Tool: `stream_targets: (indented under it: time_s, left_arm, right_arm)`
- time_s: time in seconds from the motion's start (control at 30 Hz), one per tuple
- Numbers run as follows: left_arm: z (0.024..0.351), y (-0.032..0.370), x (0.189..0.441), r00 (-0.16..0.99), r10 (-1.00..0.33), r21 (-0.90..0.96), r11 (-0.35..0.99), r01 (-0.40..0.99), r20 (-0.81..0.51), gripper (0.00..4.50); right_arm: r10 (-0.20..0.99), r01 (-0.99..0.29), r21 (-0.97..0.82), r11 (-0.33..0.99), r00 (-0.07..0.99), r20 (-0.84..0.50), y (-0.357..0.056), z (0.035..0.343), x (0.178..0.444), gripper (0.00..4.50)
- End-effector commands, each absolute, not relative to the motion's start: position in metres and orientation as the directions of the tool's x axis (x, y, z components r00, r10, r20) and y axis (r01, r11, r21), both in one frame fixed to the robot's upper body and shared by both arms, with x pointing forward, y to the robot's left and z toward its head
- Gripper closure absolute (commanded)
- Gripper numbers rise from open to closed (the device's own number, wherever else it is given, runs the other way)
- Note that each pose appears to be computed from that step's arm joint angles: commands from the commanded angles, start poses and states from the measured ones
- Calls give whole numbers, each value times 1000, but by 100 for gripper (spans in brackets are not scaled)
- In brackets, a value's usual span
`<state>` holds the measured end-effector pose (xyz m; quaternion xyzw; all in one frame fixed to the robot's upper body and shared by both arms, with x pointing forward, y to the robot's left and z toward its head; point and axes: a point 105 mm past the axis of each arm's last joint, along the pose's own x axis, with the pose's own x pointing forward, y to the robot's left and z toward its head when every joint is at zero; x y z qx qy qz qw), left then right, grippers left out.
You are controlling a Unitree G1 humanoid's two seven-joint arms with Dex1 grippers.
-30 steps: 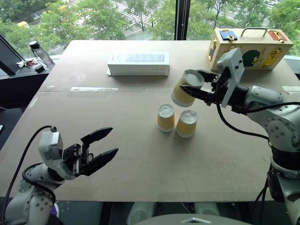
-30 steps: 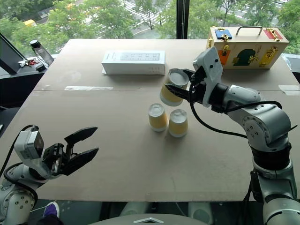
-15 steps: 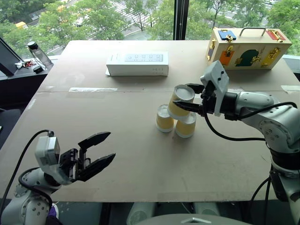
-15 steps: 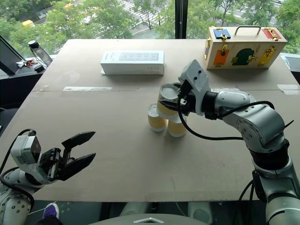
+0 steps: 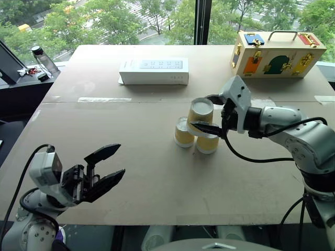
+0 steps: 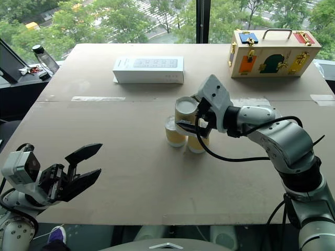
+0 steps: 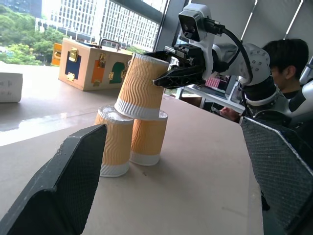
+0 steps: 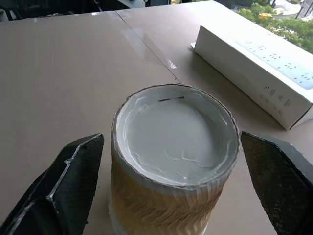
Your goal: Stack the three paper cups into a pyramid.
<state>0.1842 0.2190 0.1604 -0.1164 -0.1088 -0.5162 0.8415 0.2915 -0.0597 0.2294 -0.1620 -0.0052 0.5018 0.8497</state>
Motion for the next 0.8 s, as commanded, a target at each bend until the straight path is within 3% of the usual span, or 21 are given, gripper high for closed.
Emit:
stream_targets:
  time_s: [0.03,0.2,0.43,0.63,0.8]
  left_arm:
    - [175,217,183,426,-833,-37,442,896,353,0]
    - [177,212,184,422,-825,-33,443,896,375,0]
    - [157,213,200,530,-790,-86,531,843,309,0]
    - [122,243,216,759,-650,-90,754,650,41,0]
    - [111,239,215,741,-671,-110,739,664,-37,0]
  right_arm:
    - [876,-824,-355,441,481,-28,-79,261,274,5]
    - [854,-808,-328,489,520,-7,-112,249,261,5]
    - [748,-732,-228,643,663,-21,-166,196,247,5]
    - [637,-664,-206,719,748,-184,-221,149,211,5]
    - [617,-649,-196,735,760,-205,-232,138,206,5]
